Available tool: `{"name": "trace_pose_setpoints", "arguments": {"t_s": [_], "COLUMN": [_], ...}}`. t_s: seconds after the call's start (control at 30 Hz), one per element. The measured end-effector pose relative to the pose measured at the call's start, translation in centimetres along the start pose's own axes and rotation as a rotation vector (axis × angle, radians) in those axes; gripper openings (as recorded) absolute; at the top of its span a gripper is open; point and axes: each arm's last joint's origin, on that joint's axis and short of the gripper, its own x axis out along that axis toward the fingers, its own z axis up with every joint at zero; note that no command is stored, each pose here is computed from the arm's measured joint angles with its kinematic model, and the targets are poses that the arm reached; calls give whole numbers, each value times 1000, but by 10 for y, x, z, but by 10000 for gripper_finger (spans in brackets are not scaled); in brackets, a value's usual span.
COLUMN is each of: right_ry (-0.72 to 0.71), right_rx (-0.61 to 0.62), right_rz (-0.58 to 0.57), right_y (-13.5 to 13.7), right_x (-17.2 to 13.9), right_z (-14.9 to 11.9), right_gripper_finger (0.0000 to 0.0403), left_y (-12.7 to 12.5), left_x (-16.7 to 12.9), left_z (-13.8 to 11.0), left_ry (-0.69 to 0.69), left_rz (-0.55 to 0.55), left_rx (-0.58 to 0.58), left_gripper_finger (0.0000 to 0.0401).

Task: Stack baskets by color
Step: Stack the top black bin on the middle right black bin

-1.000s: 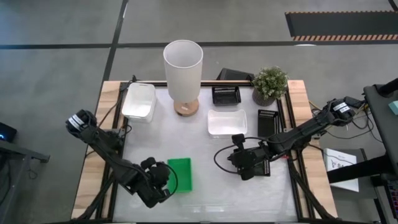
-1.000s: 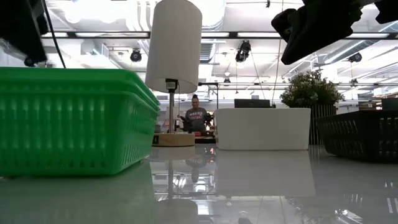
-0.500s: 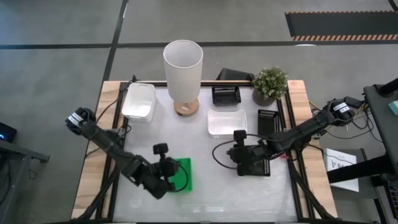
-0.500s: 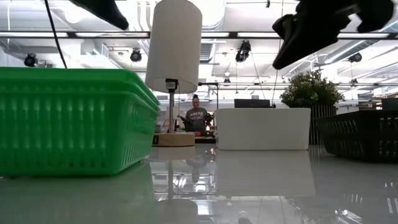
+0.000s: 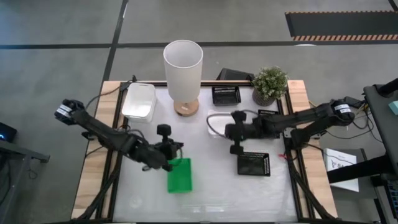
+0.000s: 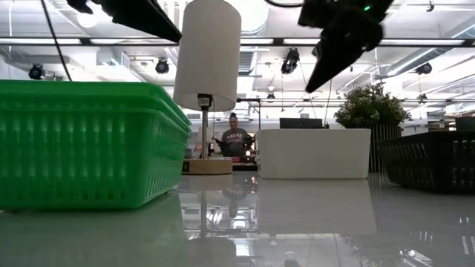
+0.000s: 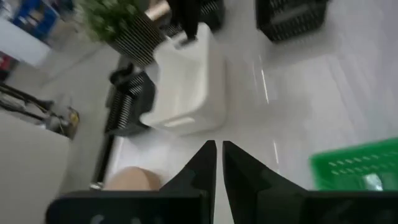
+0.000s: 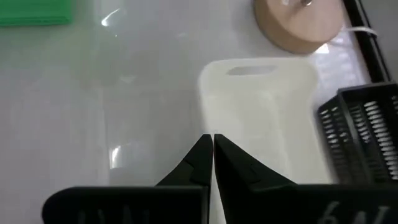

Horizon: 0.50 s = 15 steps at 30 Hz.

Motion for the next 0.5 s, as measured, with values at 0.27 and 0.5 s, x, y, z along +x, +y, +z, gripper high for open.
{"name": "trace_pose_setpoints", "arguments": {"t_s": [0.27, 0.5], "right_ry": [4, -47], "right_rx": [29, 168], "right_rz": [-116, -57], "right_y": [-85, -154], "right_x": [9, 14], "right_z": [4, -12], "right_gripper_finger": [9, 42], "left_y": [42, 67], "left_x": [-12, -25], "left_z": [-38, -61], "left_ry": [-135, -232], "left_rz": [120, 245], "left_rx": [-12, -2], "left_gripper_finger": [11, 11]}}
